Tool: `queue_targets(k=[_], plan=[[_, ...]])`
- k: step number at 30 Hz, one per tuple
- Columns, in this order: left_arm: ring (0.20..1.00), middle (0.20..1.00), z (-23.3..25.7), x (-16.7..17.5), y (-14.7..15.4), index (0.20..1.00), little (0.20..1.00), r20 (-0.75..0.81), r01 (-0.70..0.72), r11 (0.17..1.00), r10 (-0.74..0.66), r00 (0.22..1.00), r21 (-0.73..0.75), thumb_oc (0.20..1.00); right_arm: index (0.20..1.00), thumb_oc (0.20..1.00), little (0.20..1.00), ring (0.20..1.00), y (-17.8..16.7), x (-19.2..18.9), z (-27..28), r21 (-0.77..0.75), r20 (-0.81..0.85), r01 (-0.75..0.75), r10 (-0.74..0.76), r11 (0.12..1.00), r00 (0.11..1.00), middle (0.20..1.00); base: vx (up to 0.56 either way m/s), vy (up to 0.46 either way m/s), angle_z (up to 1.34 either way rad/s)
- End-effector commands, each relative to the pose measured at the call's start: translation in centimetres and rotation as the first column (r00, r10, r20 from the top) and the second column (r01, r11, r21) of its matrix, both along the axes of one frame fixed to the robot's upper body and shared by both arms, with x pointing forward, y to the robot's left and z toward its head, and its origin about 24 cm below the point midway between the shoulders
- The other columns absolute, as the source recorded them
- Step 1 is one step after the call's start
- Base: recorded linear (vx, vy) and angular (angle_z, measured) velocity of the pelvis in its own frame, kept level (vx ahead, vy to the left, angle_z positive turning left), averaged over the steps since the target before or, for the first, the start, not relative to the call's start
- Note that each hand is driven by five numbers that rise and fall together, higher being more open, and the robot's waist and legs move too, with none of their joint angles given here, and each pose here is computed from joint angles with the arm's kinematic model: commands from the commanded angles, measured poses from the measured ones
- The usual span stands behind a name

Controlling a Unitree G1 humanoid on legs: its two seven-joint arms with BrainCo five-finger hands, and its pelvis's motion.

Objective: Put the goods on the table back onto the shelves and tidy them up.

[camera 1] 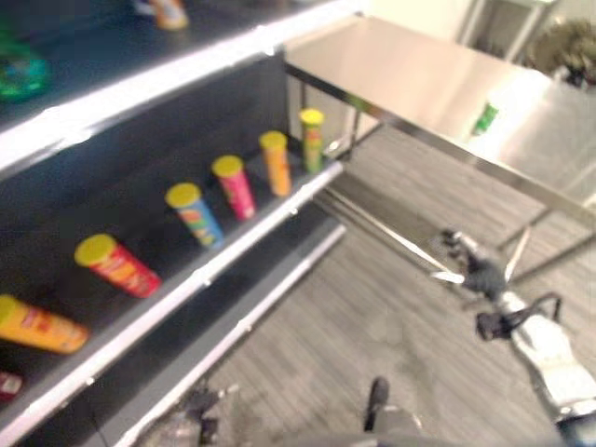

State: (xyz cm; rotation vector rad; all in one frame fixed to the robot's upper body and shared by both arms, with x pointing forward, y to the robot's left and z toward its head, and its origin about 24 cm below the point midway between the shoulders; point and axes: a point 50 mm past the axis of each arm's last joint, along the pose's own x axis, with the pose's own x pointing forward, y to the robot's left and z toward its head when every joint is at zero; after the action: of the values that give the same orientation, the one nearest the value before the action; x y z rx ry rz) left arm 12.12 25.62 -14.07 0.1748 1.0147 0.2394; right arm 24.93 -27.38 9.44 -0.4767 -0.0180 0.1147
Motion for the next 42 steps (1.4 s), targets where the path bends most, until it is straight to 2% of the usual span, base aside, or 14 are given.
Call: queue_targets(k=[1, 3, 9, 11, 15, 20, 25, 26, 29, 34, 35, 37, 38, 42], plan=[[1.0, 1.0, 1.1, 1.9, 1.3, 1.0, 1.0, 0.067, 0.0, 0.999, -0.003, 0.998, 0.045, 1.0, 1.0, 1.0, 1.0, 1.0, 0.0, 0.2, 7.0, -0.037, 0.334, 0.01, 0.003, 0.999, 0.943, 1.0, 0.04, -0.455, -0.69], [1.0, 1.0, 0.9, 1.9, 0.5, 1.0, 1.0, 0.071, 0.008, 1.0, -0.01, 0.997, 0.022, 1.0, 1.0, 1.0, 1.0, 1.0, -0.9, -0.1, 9.3, -0.102, 0.42, 0.068, -0.018, 0.992, 0.908, 1.0, 0.03, -0.377, -0.37], [1.0, 1.0, 0.6, 2.2, -0.6, 1.0, 1.0, 0.079, 0.008, 1.0, -0.007, 0.997, -0.013, 1.0, 1.0, 1.0, 1.0, 1.0, -1.2, 1.3, 11.1, -0.141, 0.477, 0.135, -0.052, 0.981, 0.877, 1.0, 0.1, -0.392, -0.52], [1.0, 1.0, 0.8, 2.3, -0.2, 1.0, 1.0, 0.095, -0.033, 0.999, 0.032, 0.995, 0.007, 1.0, 1.0, 1.0, 1.0, 1.0, -0.2, 2.4, 11.3, -0.13, 0.491, 0.109, -0.031, 0.986, 0.871, 1.0, 0.14, -0.304, -0.87], [1.0, 1.0, 0.8, 2.0, 0.2, 1.0, 1.0, 0.082, -0.028, 0.999, 0.027, 0.996, 0.018, 1.0, 1.0, 1.0, 1.0, 1.0, 0.7, 3.4, 11.5, -0.098, 0.493, 0.071, -0.014, 0.993, 0.87, 1.0, 0.15, -0.093, -0.76], [1.0, 1.0, 0.3, -0.1, 0.9, 1.0, 1.0, 0.04, -0.061, 0.998, 0.06, 0.997, 0.017, 1.0, 1.0, 1.0, 1.0, 1.0, 1.7, 4.8, 13.0, -0.103, 0.515, 0.037, 0.022, 0.994, 0.857, 1.0, 0.25, -0.07, -1.17], [1.0, 1.0, 0.0, -1.8, 1.3, 1.0, 1.0, 0.014, -0.129, 0.992, 0.129, 0.992, 0.0, 1.0, 1.0, 1.0, 1.0, 1.0, 2.3, 5.5, 13.3, -0.117, 0.515, 0.029, 0.036, 0.993, 0.857, 1.0, 0.32, 0.003, -0.13], [1.0, 1.0, -0.6, -3.5, 1.6, 1.0, 1.0, -0.056, -0.177, 0.984, 0.177, 0.983, 0.003, 1.0, 1.0, 1.0, 1.0, 1.0, 1.8, 5.6, 12.9, -0.114, 0.495, 0.056, 0.008, 0.992, 0.869, 1.0, 0.4, 0.014, -0.41], [1.0, 1.0, -0.9, -5.2, 1.6, 1.0, 1.0, -0.08, -0.209, 0.978, 0.209, 0.975, 0.005, 1.0, 1.0, 1.0, 1.0, 1.0, 0.4, 5.2, 12.3, -0.127, 0.484, 0.118, -0.042, 0.985, 0.874, 1.0, 0.28, -0.043, -0.3], [1.0, 1.0, -0.5, -2.5, 1.0, 1.0, 1.0, -0.04, -0.089, 0.995, 0.091, 0.995, 0.043, 1.0, 1.0, 1.0, 1.0, 1.0, -2.3, 3.9, 11.9, -0.12, 0.496, 0.234, -0.146, 0.965, 0.856, 1.0, 0.15, -0.074, 0.4], [1.0, 1.0, 0.3, -0.6, 0.8, 1.0, 1.0, 0.041, -0.069, 0.997, 0.068, 0.997, 0.034, 1.0, 1.0, 1.0, 1.0, 1.0, -3.0, 3.3, 11.7, -0.128, 0.492, 0.264, -0.17, 0.956, 0.854, 1.0, 0.18, -0.022, 0.51], [1.0, 1.0, 0.3, -0.6, 0.8, 1.0, 1.0, 0.04, -0.068, 0.997, 0.066, 0.997, 0.035, 1.0, 1.0, 1.0, 1.0, 1.0, -3.0, 3.3, 11.6, -0.128, 0.491, 0.265, -0.172, 0.956, 0.854, 1.0, 0.16, -0.043, 0.53], [1.0, 1.0, 0.9, 0.7, 0.1, 1.0, 1.0, 0.101, -0.001, 1.0, 0.001, 0.995, -0.001, 1.0, 1.0, 1.0, 1.0, 1.0, -4.2, 3.0, 12.0, -0.138, 0.496, 0.316, -0.21, 0.939, 0.842, 1.0, 0.21, -0.152, 0.37], [1.0, 1.0, 0.5, -0.2, -0.1, 1.0, 1.0, 0.048, 0.08, 0.997, -0.081, 0.996, 0.015, 1.0, 1.0, 1.0, 1.0, 1.0, -7.5, 1.0, 12.7, -0.129, 0.505, 0.436, -0.319, 0.891, 0.802, 1.0, 0.31, -0.302, 0.64]])
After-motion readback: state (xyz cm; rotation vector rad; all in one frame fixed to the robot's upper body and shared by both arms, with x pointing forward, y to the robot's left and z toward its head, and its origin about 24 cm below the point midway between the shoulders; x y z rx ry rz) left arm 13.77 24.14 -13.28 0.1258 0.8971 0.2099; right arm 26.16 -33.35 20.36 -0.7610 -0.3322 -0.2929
